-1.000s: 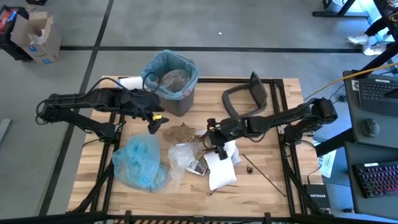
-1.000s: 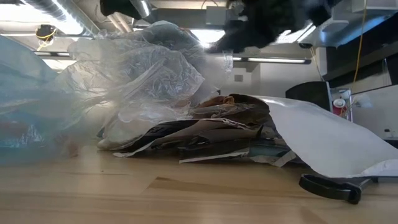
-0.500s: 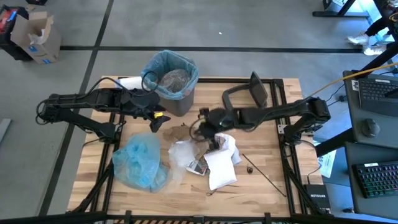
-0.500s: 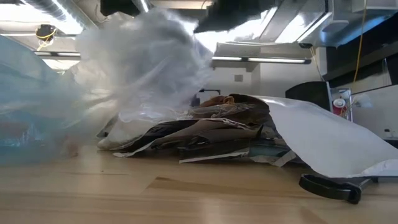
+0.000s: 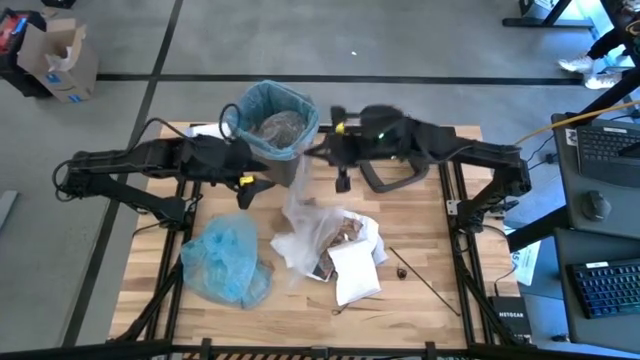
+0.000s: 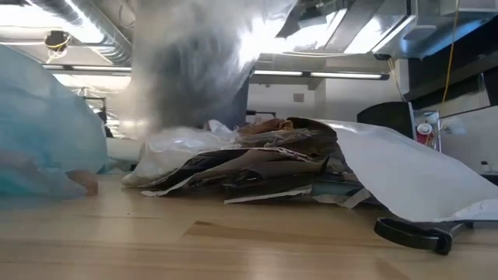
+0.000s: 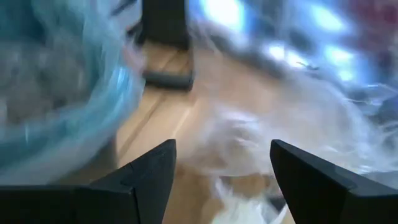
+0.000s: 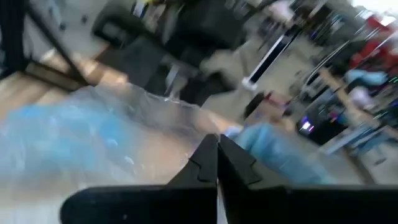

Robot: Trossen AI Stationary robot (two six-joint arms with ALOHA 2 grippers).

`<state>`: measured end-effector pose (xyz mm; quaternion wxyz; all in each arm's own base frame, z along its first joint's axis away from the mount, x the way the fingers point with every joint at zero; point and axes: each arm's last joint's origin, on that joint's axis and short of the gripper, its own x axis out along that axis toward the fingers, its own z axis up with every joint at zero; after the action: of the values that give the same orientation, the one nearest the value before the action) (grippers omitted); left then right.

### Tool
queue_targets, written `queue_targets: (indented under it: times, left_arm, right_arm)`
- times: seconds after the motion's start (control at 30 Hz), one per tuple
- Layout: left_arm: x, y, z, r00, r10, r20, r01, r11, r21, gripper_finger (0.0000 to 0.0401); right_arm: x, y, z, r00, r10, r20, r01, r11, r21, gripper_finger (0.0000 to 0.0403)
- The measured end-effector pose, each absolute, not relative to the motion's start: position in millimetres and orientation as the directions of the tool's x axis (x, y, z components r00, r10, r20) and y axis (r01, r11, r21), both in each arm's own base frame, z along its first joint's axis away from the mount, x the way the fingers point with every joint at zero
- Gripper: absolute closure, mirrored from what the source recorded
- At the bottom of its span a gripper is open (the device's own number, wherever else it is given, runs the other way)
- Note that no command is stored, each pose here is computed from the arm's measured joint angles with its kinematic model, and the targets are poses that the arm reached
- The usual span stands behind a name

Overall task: Pick and place trash into bin
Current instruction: Put the transparent cellophane into the trash bin

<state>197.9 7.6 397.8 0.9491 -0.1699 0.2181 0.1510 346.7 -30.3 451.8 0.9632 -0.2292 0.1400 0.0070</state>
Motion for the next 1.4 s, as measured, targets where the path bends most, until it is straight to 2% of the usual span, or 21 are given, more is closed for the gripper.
queue_targets:
  times: [0.23,0.5,0.8,1.0,1.2,1.4]
  left_arm:
    - [199.6,9.2,404.4,0.887,0.226,-0.403,-0.312,0.937,-0.159,0.0148]
    - [186.8,20.8,438.2,0.862,0.421,-0.283,-0.443,0.897,-0.013,0.0148]
    - [165.9,34.1,474.9,0.802,0.577,-0.157,-0.567,0.817,0.108,0.0148]
    - [166.6,41.3,474.6,0.776,0.61,-0.162,-0.591,0.792,0.153,0.0148]
    - [172.4,49.7,471.2,0.747,0.639,-0.181,-0.608,0.768,0.201,0.0148]
    - [178.2,56.7,466.3,0.72,0.661,-0.212,-0.624,0.75,0.22,0.0148]
  right_arm:
    - [330.7,-47.4,502.1,0.984,-0.163,-0.065,0.113,0.873,-0.475,0.0402]
    - [322.8,-79.5,536.3,0.927,-0.258,0.273,0.361,0.812,-0.459,0.0402]
    - [340.7,-127.6,535.5,0.782,-0.32,0.535,0.565,0.725,-0.394,0.0402]
    - [364.1,-152.5,511.0,0.784,-0.352,0.511,0.58,0.708,-0.403,0.0402]
    - [393.7,-166.5,485.2,0.822,-0.336,0.46,0.535,0.733,-0.42,0.0402]
    - [426.3,-175.6,442.7,0.885,-0.345,0.312,0.451,0.798,-0.4,0.0402]
